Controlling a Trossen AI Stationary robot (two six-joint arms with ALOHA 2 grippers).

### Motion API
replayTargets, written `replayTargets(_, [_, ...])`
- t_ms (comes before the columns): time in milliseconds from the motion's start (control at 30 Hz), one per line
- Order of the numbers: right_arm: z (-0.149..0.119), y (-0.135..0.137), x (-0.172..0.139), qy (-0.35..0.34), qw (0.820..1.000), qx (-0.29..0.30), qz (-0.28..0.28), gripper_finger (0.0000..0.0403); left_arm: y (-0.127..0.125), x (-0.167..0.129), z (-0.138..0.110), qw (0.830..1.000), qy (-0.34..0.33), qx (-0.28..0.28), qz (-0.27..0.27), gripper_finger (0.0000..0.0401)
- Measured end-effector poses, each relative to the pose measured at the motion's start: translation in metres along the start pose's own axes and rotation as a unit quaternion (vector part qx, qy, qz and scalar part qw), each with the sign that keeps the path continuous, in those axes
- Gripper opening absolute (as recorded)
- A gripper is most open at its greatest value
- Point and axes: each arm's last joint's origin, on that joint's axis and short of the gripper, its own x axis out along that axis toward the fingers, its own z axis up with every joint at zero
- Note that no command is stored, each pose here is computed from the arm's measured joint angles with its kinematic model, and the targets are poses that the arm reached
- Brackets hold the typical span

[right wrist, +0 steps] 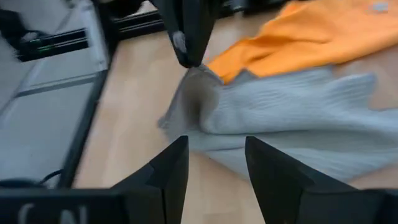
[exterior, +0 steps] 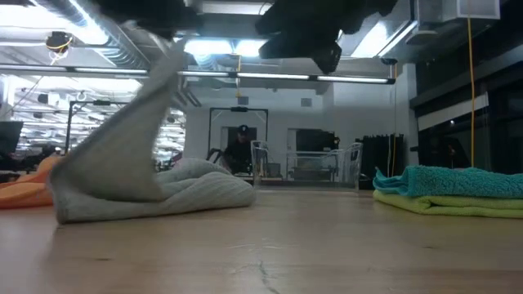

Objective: Fold microfiber towels
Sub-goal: Fold the gray microfiber towel

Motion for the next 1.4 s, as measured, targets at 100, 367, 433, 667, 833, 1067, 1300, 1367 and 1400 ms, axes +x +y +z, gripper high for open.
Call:
replayTargets(100, [-0.002,0.003,0.001,-0.025,0.998,0.003,-0.051,0.0161,0.016,0.003,0.020,0.999,-0.022,0.013,0.029,0.0000])
replayTargets(367, [-0.012,0.004,0.018,-0.067,0.991,0.053,-0.106,0.0161,0.041,0.004,0.045,0.996,-0.040,0.031,0.069,0.0000])
replayTargets(433, [-0.012,0.004,0.018,-0.072,0.990,0.060,-0.108,0.0161,0.044,0.005,0.040,0.997,-0.014,0.034,0.072,0.0000])
replayTargets(667, [-0.002,0.005,0.014,-0.134,0.977,0.087,-0.141,0.0161,0.051,0.020,0.027,0.996,0.029,0.018,0.086,0.0000])
replayTargets(833, [-0.002,0.001,0.017,-0.137,0.973,0.113,-0.147,0.0161,0.058,0.033,0.026,0.994,0.015,0.030,0.101,0.0000])
replayTargets(1067, [-0.006,-0.009,0.026,-0.127,0.969,0.133,-0.164,0.0161,0.066,0.036,0.031,0.985,-0.011,0.053,0.164,0.0000])
replayTargets(1300, [-0.017,-0.022,0.032,-0.088,0.964,0.156,-0.198,0.0161,0.071,0.029,0.055,0.968,-0.043,0.093,0.229,0.0000])
replayTargets(1367, [-0.021,-0.027,0.032,-0.068,0.961,0.160,-0.214,0.0161,0.072,0.025,0.068,0.962,-0.050,0.107,0.246,0.0000])
replayTargets(1400, [-0.022,-0.029,0.032,-0.063,0.960,0.165,-0.219,0.0161,0.073,0.023,0.075,0.959,-0.053,0.115,0.254,0.0000])
